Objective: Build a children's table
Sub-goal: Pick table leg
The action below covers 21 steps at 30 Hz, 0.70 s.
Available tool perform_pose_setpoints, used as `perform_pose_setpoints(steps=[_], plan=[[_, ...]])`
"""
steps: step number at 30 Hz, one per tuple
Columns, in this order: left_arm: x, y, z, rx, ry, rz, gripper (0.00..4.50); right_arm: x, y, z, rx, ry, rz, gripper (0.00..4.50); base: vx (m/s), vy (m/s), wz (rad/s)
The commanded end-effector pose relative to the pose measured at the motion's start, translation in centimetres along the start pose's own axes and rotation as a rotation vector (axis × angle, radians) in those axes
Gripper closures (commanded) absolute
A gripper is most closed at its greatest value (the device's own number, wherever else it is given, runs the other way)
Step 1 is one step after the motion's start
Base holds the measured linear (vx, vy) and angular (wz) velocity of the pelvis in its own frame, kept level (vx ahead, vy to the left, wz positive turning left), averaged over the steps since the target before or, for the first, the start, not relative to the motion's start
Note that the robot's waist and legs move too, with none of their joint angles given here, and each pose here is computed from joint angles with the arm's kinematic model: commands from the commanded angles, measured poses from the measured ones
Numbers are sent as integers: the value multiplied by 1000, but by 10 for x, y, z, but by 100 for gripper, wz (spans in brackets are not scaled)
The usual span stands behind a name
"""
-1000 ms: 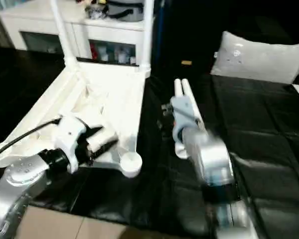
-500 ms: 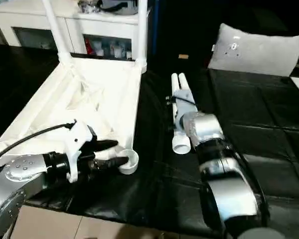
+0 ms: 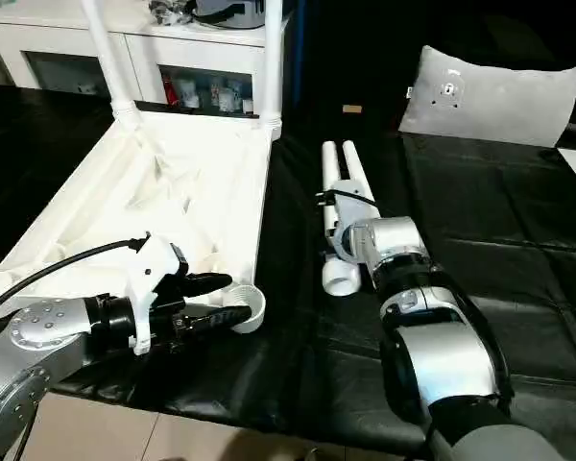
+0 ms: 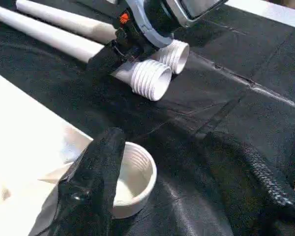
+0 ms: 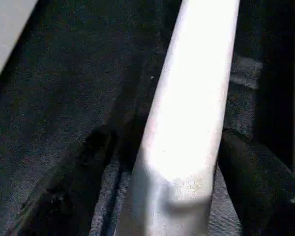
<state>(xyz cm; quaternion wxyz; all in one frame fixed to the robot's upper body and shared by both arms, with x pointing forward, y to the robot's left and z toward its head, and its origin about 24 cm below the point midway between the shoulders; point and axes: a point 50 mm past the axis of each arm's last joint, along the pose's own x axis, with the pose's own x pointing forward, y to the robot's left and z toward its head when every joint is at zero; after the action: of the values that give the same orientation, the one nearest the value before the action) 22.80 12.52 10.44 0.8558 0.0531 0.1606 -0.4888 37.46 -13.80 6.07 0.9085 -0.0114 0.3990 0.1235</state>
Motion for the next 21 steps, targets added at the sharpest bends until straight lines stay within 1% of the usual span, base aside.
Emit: perform_pose_setpoints(steps=[1,2,4,6,11,13,14,17,18,21], plan=[[1,1,6,34,-7,9,110,1,3,-3,15,30,38,120,0,0,0],[1,1,6,34,-6,9,110,1,3,-3,16,31,38,124,0,0,0],[1,1,6,33,-5,13,110,3,4,-6,15,51,55,154,0,0,0],[1,1,6,32,-8,18,110,3,5,-8,17,61,67,154,0,0,0],[3,2,6,32,-6,35,110,4,4,-11,34,70,79,211,0,0,0],[3,3,5,26,-9,42,110,5,4,-13,38,78,83,211,0,0,0],[3,3,5,23,-8,46,110,6,4,-15,44,83,86,238,0,0,0],[4,4,4,23,1,57,110,6,4,-17,62,82,92,244,0,0,0],[5,5,4,20,-4,64,110,6,5,-17,92,67,109,251,0,0,0],[6,6,5,19,-9,81,110,6,5,-15,123,31,123,257,0,0,0]])
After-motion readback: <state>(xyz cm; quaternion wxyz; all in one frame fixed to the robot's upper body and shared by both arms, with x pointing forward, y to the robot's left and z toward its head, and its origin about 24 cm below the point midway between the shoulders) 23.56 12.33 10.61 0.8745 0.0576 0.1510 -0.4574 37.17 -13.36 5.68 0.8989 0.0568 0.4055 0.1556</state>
